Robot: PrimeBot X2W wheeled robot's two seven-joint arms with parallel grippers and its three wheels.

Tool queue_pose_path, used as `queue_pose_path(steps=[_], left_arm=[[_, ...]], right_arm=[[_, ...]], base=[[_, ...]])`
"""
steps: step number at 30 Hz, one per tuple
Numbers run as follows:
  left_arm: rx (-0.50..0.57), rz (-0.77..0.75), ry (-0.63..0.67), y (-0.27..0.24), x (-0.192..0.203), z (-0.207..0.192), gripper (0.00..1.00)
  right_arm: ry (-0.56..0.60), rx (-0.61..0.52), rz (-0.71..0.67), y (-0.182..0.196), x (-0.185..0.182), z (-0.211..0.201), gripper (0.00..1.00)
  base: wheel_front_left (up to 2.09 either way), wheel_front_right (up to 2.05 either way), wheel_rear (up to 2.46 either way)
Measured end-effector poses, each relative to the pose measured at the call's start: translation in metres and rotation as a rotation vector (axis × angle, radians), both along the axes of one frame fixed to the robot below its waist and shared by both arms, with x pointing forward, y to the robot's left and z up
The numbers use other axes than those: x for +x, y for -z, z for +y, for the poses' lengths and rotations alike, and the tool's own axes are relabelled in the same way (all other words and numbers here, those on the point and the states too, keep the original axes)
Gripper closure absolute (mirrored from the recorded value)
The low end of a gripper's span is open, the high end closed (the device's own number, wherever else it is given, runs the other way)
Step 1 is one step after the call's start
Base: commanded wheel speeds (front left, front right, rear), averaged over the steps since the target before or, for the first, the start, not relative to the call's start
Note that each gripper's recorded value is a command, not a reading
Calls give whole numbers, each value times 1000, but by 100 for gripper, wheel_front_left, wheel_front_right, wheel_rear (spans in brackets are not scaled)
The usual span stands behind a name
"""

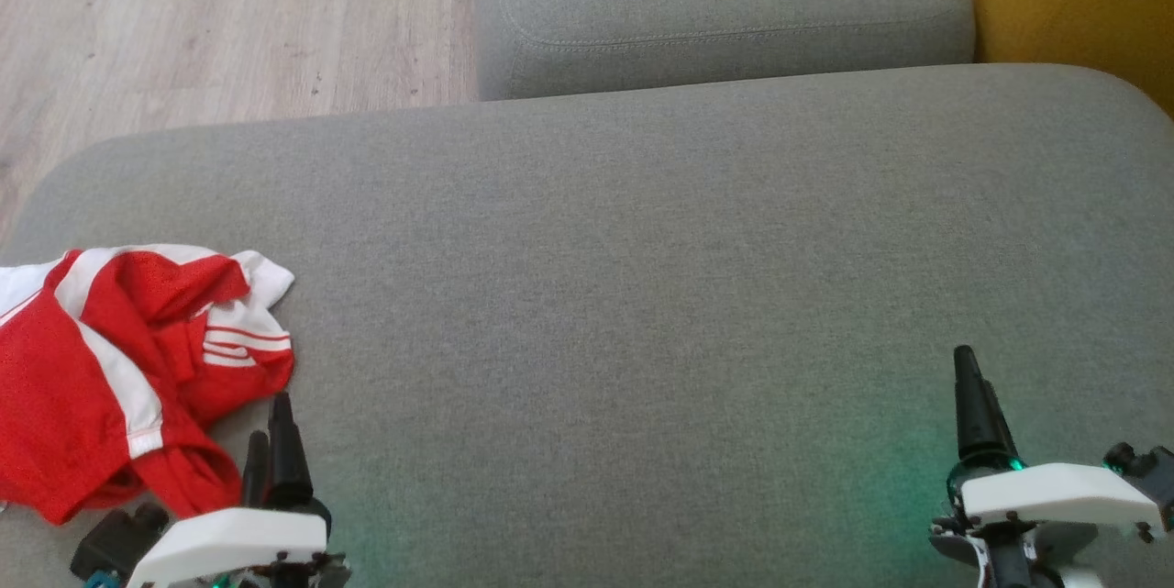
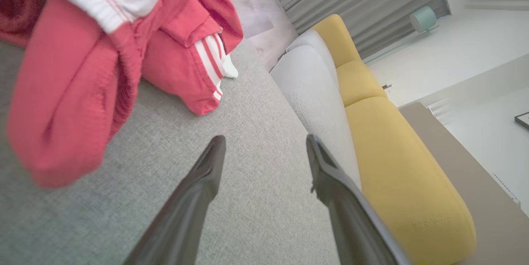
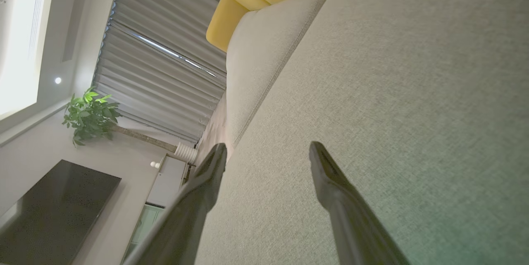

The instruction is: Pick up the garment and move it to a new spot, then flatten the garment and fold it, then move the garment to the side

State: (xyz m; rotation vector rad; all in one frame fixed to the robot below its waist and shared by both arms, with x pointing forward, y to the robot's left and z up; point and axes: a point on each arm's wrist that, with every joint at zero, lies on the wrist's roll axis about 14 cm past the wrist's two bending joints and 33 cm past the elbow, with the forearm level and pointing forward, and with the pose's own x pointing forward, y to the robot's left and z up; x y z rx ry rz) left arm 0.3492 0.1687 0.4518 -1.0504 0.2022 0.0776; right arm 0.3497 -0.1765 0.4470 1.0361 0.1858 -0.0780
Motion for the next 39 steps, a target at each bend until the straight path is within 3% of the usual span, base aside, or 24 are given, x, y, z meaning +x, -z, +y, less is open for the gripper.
queue_pose_path(steps=[39], left_arm=[[496,-136,71,-30,-1,-16,0]], right_arm=[[-151,-528,-163,-32,7,27,0]], base=[[0,0,0]])
